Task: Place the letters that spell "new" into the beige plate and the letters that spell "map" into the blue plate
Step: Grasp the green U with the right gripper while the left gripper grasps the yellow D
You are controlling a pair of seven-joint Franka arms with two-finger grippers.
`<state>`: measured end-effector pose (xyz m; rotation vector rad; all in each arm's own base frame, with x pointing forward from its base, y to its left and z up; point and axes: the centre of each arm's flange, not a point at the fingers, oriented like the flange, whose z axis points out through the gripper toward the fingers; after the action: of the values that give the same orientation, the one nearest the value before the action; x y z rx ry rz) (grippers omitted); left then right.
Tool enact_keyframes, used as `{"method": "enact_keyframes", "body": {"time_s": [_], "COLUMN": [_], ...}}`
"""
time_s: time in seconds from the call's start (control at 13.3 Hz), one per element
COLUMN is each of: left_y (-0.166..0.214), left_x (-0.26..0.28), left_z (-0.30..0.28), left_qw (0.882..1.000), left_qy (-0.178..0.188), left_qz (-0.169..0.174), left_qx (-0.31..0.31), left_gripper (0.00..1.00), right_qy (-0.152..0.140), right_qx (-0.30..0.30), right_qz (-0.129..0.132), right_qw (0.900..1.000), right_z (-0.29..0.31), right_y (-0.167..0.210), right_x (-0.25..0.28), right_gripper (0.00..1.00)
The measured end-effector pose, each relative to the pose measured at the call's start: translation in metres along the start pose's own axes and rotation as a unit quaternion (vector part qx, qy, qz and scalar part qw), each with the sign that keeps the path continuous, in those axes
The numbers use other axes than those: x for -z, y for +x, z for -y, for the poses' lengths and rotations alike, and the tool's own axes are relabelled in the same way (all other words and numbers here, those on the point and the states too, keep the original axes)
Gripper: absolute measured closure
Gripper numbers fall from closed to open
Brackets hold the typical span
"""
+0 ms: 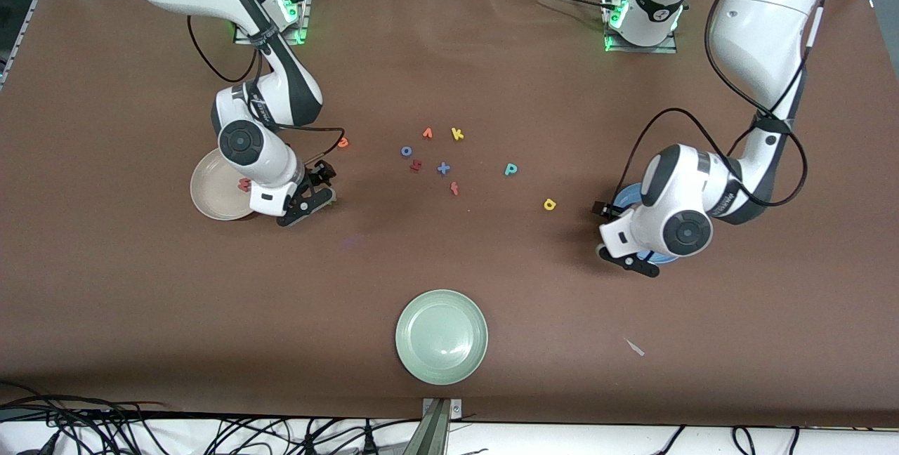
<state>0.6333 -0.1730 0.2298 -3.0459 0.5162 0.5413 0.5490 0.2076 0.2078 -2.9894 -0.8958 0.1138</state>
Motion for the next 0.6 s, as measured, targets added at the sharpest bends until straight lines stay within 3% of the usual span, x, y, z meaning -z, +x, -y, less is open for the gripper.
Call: {"method": "enact_keyframes", "body": {"time_s": [0.3,0.38,0.45,0.6], "left_y": [0.001,0.001,0.0,0.003], "left_x": [-0.002,-0.005,-0.01,-0.029], "left_z": [-0.064,-0.078,-0.092,-0.114], "left_qw": [0.996,0.992,0.984,0.966], "left_qy": [0.015,0.019,0.022,0.026], "left_qz": [0.0,0.001,0.003,0.001], "left_qx": [0.086,0.127,0.177,0.256], "left_gripper": [0.0,0.0,0.0,0.0], "right_qy": [-0.001,-0.002,-0.002,-0.003], "right_qx": [0.003,0.005,0.007,0.009], "right_qz": [-0.016,-0.02,-0.025,-0.029], "right_qw": [1.0,1.0,1.0,1.0], "right_z": [0.007,0.011,0.014,0.019], "right_y": [0.005,0.006,0.006,0.003], "right_x": [-0.018,-0.021,-0.025,-0.034], "right_gripper": [0.04,0.11,0.11,0.28]}}
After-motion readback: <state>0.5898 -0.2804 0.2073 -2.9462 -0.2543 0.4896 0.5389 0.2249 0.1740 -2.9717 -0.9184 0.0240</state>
